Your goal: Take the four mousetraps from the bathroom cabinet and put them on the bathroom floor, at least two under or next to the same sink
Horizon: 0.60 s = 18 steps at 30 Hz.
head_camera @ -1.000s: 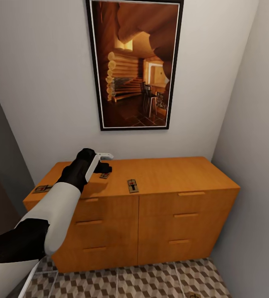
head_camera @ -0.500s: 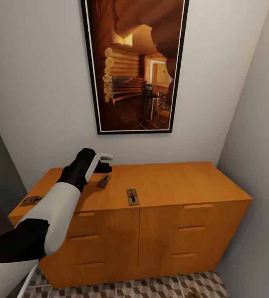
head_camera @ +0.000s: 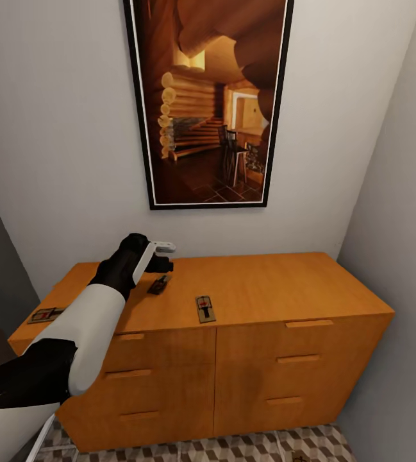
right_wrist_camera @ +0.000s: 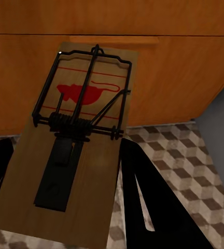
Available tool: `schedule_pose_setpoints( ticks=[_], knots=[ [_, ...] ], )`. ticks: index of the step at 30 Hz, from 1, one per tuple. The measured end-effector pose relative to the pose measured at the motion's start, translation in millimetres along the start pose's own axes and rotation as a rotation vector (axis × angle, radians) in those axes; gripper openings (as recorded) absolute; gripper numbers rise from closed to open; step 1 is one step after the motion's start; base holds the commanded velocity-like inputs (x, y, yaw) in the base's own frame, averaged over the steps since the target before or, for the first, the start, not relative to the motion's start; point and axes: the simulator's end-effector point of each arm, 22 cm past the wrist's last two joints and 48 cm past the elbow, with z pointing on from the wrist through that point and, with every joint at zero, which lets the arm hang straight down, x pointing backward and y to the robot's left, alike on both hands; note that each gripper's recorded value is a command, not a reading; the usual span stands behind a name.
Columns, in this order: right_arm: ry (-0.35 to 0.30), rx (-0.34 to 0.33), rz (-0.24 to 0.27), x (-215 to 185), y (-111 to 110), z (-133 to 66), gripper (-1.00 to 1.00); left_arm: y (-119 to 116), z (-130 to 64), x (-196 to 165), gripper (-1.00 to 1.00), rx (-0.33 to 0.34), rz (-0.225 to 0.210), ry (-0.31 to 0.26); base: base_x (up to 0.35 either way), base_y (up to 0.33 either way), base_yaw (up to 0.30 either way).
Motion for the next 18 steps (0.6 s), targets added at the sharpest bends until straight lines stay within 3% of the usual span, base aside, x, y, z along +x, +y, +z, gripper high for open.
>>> schedule_pose_setpoints(
  ticks=[18],
  knots=[
    [0.000,0.000,0.000,0,0,0.0,-1.00,-1,14.2,20,1.00,0.001,0.004,0.048,0.000,0.000,0.000]
  ],
)
